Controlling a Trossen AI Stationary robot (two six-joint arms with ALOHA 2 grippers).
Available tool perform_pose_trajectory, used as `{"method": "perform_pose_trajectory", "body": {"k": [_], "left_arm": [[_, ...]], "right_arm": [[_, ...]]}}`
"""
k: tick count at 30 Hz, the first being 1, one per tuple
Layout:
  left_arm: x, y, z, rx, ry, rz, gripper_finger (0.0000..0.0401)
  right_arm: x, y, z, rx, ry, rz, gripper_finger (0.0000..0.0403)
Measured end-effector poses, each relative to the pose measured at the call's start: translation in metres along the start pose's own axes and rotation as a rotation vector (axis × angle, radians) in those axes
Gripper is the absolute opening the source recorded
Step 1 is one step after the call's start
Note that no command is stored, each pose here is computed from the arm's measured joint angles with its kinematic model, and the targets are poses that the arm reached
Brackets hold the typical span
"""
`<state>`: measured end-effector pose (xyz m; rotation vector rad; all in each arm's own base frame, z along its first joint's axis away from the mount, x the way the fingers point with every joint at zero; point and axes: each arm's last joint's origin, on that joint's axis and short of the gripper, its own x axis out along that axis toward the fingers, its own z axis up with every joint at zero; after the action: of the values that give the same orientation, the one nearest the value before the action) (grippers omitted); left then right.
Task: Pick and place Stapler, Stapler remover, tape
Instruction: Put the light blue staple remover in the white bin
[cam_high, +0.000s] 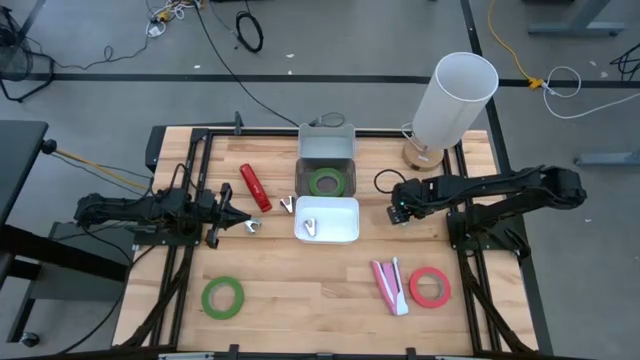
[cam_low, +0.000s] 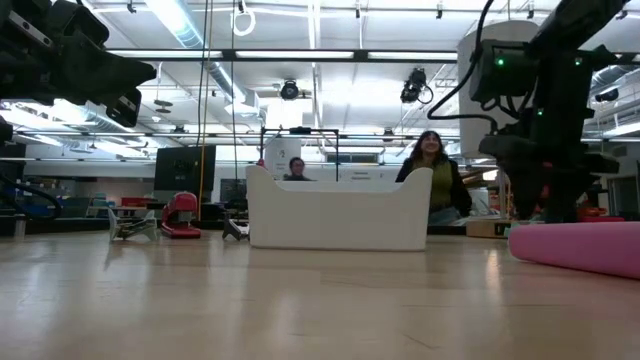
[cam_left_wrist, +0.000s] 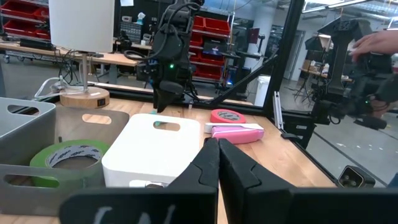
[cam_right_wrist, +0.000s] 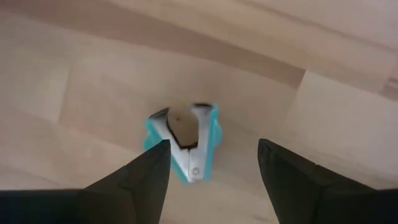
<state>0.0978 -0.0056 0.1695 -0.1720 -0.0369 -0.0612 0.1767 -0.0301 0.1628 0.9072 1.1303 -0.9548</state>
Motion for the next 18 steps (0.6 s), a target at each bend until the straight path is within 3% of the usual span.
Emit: {"method": "perform_pose_trajectory", "body": {"k": [18], "left_arm": [[0.000, 0.000, 0.000, 0.000, 0.000, 0.000, 0.0003]], "right_arm": [[0.015, -0.004, 0.001, -0.009, -0.053, -0.021, 0.0240]]}}
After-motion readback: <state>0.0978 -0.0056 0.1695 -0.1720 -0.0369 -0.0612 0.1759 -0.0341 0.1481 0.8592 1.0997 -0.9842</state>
